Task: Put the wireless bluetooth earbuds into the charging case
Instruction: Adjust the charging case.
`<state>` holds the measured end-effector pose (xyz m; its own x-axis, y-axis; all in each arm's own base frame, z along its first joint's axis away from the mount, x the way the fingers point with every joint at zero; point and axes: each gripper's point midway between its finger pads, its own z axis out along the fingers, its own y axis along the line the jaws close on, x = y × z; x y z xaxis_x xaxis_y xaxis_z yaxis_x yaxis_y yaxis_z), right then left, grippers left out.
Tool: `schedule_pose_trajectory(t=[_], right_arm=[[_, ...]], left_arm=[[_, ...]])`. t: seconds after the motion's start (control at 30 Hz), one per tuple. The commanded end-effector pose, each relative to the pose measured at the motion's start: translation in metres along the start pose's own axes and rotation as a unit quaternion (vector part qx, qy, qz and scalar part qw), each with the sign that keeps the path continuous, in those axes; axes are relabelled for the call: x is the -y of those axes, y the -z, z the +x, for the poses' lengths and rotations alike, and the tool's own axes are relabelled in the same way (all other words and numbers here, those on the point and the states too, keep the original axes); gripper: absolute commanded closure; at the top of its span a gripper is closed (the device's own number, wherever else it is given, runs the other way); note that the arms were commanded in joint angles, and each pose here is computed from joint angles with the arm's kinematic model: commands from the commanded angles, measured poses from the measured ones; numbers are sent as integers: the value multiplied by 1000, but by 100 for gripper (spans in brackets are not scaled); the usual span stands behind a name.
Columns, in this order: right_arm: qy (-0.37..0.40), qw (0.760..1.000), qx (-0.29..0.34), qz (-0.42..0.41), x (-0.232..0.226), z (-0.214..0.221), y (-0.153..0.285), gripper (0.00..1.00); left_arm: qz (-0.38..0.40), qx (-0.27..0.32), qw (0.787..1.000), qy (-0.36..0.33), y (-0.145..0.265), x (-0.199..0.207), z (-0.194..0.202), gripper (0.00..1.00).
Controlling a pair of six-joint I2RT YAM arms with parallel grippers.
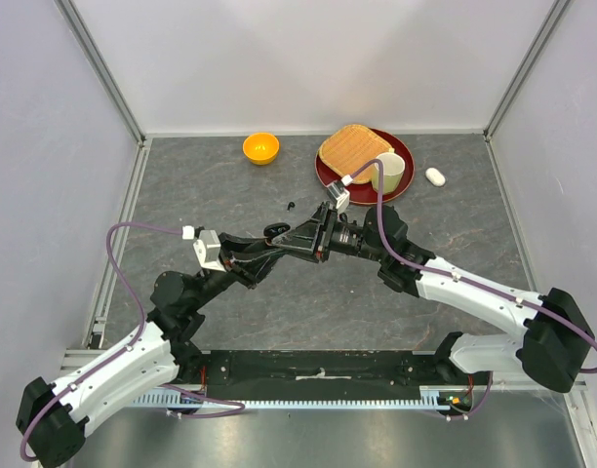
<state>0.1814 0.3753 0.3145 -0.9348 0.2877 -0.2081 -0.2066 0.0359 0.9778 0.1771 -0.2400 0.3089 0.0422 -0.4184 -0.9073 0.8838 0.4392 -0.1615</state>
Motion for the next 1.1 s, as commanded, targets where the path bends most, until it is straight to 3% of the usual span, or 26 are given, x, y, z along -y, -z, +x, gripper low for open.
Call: schedule_pose_trajectory(t=[0.0, 0.3, 0.7, 1.07], right_arm=[[45, 999, 2, 15, -8, -4, -2, 70], [44, 999, 5, 15, -8, -5, -1, 74], [40, 999, 3, 19, -2, -4, -2, 75], [27, 1000, 6, 13, 1, -4, -3, 75]], left_arm=[[17, 16, 1000, -3, -4, 8, -14, 97], [14, 11, 1000, 2, -6, 6, -12, 87], [9, 12, 1000, 12, -8, 4, -10, 66], [1, 11, 1000, 10, -8, 0, -5, 60]])
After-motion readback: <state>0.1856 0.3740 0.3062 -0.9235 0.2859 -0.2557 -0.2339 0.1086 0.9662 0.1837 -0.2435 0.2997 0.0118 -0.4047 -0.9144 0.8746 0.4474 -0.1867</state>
